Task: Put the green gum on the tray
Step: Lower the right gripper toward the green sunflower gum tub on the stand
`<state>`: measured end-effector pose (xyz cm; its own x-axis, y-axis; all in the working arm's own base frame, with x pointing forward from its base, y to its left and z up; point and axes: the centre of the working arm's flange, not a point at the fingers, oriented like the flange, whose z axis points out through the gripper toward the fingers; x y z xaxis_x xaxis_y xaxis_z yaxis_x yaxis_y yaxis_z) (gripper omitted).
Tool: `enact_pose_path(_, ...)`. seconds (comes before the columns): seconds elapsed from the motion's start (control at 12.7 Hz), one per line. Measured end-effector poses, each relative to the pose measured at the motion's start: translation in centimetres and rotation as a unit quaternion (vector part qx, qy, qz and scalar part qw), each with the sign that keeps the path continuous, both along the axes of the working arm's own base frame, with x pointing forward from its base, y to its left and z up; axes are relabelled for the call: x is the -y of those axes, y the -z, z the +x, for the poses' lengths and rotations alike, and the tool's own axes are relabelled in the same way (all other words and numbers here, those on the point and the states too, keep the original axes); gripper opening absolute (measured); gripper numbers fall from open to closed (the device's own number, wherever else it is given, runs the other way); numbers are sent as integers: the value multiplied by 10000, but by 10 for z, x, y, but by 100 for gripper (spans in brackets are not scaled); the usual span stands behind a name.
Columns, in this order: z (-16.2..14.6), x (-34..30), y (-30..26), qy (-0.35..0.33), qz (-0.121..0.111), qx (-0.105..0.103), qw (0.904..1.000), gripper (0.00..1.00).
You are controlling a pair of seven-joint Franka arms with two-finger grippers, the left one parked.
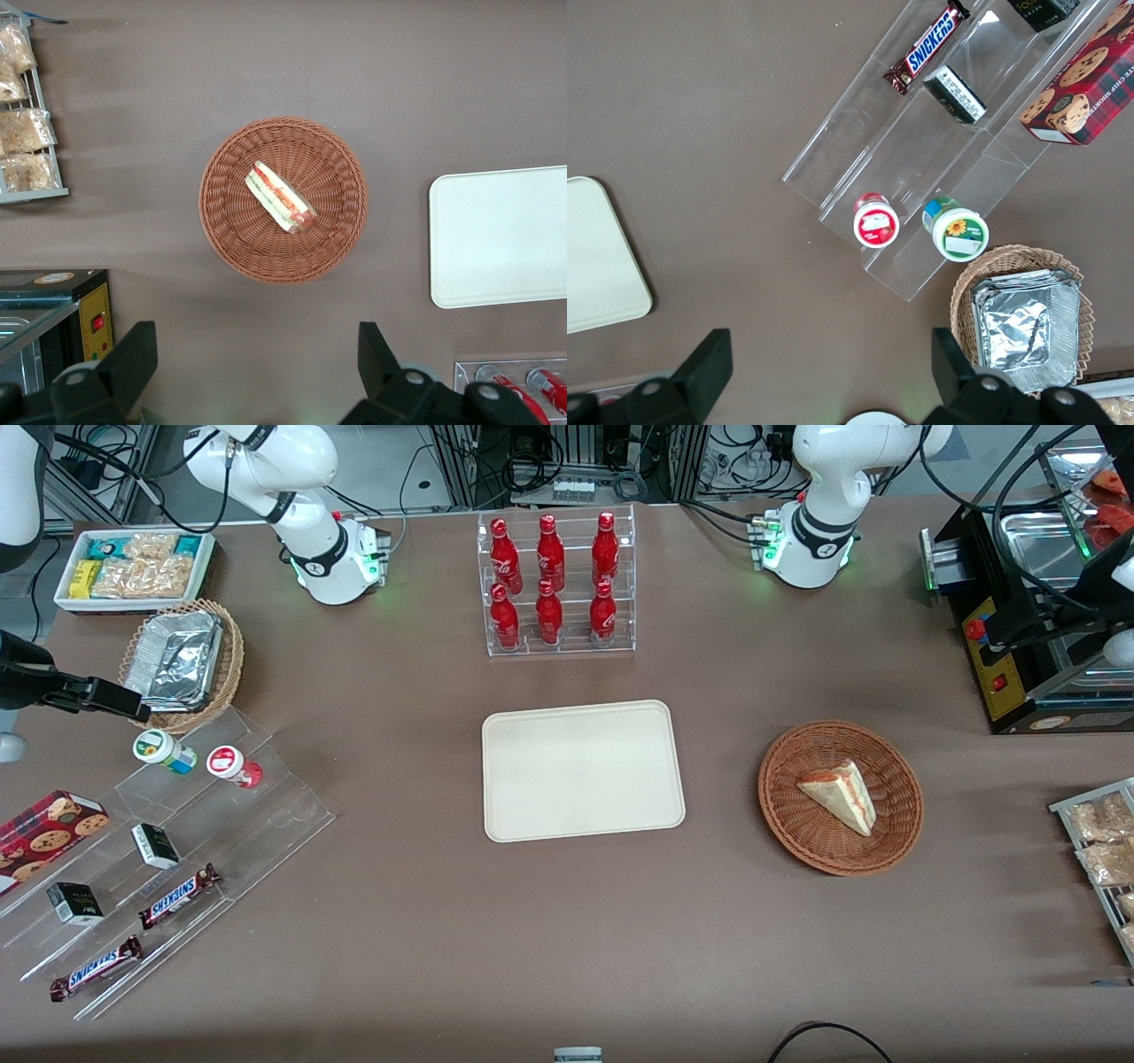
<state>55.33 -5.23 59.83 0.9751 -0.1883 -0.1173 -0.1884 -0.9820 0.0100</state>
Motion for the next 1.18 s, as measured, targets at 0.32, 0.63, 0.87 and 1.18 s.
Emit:
enact_pose_path(0.32, 0, -3, 3, -65, 8, -28, 10000, 100)
enact_pose_path(0.63, -3, -2, 34, -673, 80, 46, 9977, 100)
enact_pose_path(0.87, -27, 5, 67, -1438, 167, 207, 9893, 100)
enact_pose_path(1.18, -51, 40, 98, -2540, 271, 387, 9660, 100)
